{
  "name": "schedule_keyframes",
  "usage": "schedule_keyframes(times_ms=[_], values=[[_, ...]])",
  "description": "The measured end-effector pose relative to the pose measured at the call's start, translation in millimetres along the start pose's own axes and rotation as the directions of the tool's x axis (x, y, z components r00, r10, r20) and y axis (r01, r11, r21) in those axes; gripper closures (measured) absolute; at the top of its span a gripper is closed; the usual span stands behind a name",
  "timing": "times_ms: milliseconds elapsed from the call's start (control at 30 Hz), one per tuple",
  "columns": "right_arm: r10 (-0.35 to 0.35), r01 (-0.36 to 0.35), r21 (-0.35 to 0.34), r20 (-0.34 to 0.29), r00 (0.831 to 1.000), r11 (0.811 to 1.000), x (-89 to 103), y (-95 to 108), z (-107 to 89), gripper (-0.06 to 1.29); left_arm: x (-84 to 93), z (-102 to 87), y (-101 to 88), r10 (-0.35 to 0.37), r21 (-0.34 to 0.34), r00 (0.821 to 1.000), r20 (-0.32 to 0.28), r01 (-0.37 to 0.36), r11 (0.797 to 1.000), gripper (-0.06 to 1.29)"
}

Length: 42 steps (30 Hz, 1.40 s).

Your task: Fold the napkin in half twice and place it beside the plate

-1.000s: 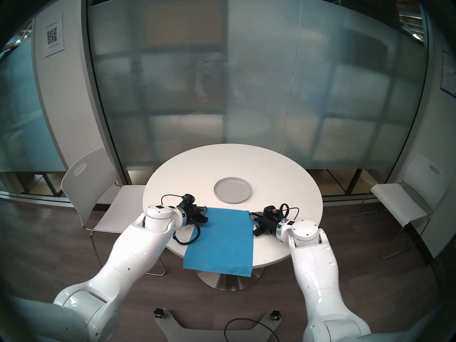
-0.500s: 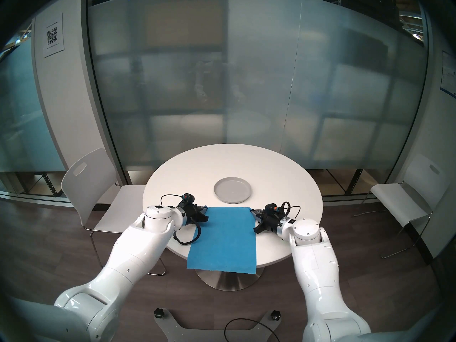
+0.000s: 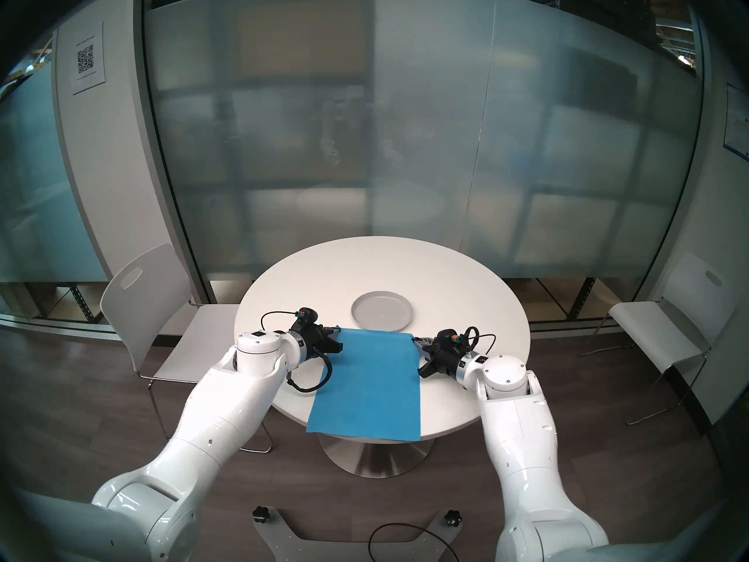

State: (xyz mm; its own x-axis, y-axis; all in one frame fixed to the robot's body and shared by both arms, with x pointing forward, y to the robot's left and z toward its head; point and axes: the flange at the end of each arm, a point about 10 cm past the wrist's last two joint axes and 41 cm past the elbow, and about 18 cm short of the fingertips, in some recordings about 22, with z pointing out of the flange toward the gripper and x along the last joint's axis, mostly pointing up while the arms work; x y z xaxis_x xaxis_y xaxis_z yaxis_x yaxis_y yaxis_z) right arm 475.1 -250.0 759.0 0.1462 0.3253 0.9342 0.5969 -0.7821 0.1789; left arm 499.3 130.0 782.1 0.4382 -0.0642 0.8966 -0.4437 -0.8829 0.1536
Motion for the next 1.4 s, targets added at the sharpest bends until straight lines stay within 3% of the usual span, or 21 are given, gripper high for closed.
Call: schedule_keyframes(times_ms=[900, 1400], values=[[-0.001, -0.002, -0.047, -0.056, 0.998, 0.999, 12.5, 9, 17.6, 1.25, 9.8, 13.5, -1.7, -0.035, 0.044, 0.999, -0.035, 0.036, 0.998, 1.25], [-0.019, 0.013, -0.069, -0.091, 0.996, 0.998, 27.1, 17, 25.8, 1.25, 32.3, 19.4, -4.8, -0.036, 0.068, 0.994, -0.101, 0.043, 0.997, 1.25]])
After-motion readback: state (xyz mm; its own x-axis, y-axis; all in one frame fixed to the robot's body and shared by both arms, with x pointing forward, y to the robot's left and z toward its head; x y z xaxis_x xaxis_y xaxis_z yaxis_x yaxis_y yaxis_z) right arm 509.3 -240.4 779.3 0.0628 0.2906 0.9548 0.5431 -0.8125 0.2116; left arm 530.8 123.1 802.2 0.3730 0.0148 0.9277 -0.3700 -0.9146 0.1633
